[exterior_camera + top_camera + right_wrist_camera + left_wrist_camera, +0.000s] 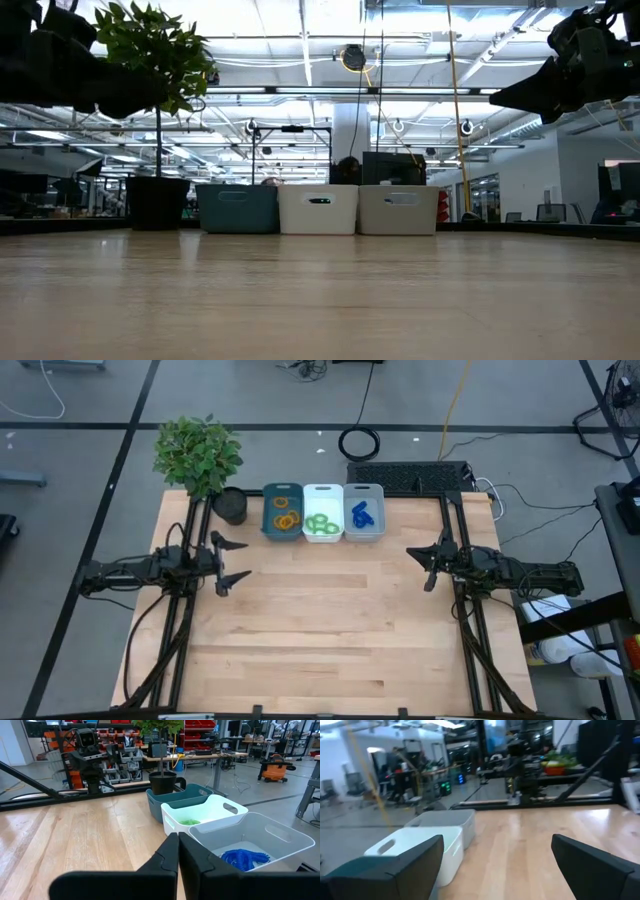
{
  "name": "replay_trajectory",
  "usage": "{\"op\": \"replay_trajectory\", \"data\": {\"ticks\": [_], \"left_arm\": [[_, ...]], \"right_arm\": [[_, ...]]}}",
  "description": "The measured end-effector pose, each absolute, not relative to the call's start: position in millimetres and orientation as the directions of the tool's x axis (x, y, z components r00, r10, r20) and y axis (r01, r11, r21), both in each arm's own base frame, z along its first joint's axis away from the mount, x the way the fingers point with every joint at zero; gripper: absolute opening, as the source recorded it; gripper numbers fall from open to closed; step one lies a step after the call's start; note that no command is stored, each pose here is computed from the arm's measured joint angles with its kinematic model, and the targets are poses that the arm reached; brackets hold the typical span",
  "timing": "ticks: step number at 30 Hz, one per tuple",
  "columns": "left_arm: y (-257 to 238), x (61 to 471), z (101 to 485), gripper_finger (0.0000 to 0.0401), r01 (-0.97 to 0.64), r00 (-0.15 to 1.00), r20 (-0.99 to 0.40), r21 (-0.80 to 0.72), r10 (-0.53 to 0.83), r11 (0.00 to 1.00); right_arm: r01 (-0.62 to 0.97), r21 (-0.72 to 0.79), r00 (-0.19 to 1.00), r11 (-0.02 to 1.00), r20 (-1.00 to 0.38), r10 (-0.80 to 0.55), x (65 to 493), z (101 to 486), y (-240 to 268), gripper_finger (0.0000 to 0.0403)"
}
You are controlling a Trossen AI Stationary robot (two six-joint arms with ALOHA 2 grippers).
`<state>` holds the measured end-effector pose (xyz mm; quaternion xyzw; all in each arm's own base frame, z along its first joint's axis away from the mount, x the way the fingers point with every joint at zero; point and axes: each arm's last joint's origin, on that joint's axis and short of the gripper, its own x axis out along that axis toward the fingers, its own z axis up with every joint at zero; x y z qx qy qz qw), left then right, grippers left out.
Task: Sort spring keychains
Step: Return to Home Position
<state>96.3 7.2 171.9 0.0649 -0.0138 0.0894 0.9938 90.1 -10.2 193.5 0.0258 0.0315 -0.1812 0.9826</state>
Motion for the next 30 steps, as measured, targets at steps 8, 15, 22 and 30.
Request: {"op": "replay_trajectory", "data": {"ticks": [8,15,22,30], "left_arm": [[7.0,99.8,165.6,0.0379,-0.091,0.995,-0.024,0.193,0.097,0.977],[13.8,101.1,163.0,0.0379,-0.153,0.984,-0.053,0.209,0.168,0.966],[15.5,101.6,167.7,0.0379,-0.187,0.982,0.003,0.203,0.190,0.961],[15.5,101.7,167.6,0.0379,-0.185,0.982,0.002,0.202,0.189,0.962]], "right_arm": [[0.358,0.039,0.932,0.933,-0.071,-0.355,90.1,193.5,-10.2,0.0000],[0.358,0.039,0.932,0.933,-0.071,-0.355,90.0,193.7,-10.2,0.0000],[0.358,0.039,0.932,0.933,-0.071,-0.355,90.0,193.6,-10.2,0.0000],[0.358,0.039,0.932,0.933,-0.071,-0.355,90.1,193.6,-10.2,0.0000]]}}
